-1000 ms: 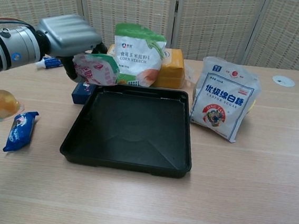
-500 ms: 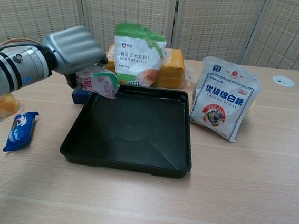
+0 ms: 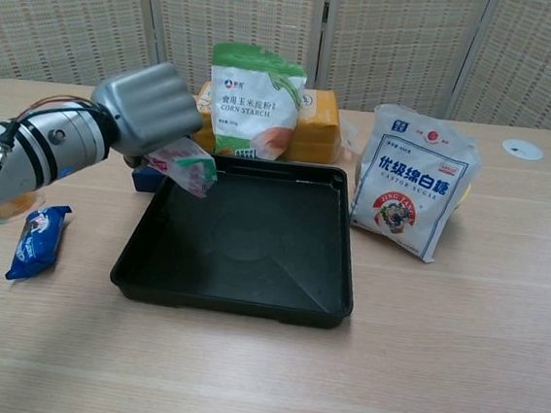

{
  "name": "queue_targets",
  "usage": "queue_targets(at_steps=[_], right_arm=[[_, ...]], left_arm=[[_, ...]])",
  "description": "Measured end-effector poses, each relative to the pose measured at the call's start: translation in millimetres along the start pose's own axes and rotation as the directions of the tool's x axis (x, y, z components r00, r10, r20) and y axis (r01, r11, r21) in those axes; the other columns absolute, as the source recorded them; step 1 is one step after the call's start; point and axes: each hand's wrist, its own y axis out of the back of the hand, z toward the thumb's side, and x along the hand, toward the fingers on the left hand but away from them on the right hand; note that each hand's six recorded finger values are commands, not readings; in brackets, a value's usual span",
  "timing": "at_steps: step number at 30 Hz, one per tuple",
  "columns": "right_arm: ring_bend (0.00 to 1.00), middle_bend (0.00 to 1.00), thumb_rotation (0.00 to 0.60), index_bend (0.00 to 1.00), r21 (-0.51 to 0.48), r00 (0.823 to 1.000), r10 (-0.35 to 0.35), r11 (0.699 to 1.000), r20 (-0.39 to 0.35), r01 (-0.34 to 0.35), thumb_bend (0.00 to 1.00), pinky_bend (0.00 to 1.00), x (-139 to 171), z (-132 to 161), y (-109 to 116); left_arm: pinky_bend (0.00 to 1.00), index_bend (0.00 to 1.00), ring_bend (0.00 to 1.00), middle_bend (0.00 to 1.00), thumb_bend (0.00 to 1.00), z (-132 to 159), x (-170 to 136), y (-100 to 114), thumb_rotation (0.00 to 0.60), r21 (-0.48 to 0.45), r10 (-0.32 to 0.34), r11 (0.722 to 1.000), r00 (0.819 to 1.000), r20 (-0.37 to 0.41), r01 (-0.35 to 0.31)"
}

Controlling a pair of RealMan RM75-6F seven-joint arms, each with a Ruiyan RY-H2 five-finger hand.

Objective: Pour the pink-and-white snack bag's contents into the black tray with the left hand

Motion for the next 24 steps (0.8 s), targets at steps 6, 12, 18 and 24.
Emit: queue_targets(at_steps=[6, 12, 18, 24], right_arm=[[0.02, 0.05, 0.413, 0.00, -0.001, 1.000, 0.000, 1.000, 0.004, 0.000, 0.34, 0.00, 0.9, -1.4, -0.1], [0.02, 0.05, 0.411, 0.00, -0.005, 1.000, 0.001, 1.000, 0.008, -0.001, 0.34, 0.00, 1.7, -2.5, -0.2], [0.02, 0.05, 0.413, 0.00, -0.003, 1.000, 0.000, 1.000, 0.012, 0.000, 0.34, 0.00, 1.9, -4.0, -0.1], [0.02, 0.05, 0.412, 0.00, -0.004, 1.000, 0.003, 1.000, 0.015, -0.003, 0.34, 0.00, 2.6, -5.0, -1.1]], left_arm=[[0.70, 0.57, 0.59, 0.64, 0.40, 3.5, 1.1, 1.7, 0.600, 0.053, -0.018, 0.998, 1.000, -0.013, 0.018], [0.70, 0.57, 0.59, 0.64, 0.40, 6.1, 2.2, 1.3, 0.600, 0.106, -0.040, 0.993, 0.999, -0.024, 0.043], [0.70, 0.58, 0.59, 0.64, 0.40, 8.4, 2.7, 2.7, 0.600, 0.144, -0.034, 0.989, 0.999, -0.031, 0.039], [0.70, 0.57, 0.59, 0.64, 0.40, 11.4, 2.7, 0.7, 0.600, 0.165, -0.049, 0.985, 0.998, -0.030, 0.054]])
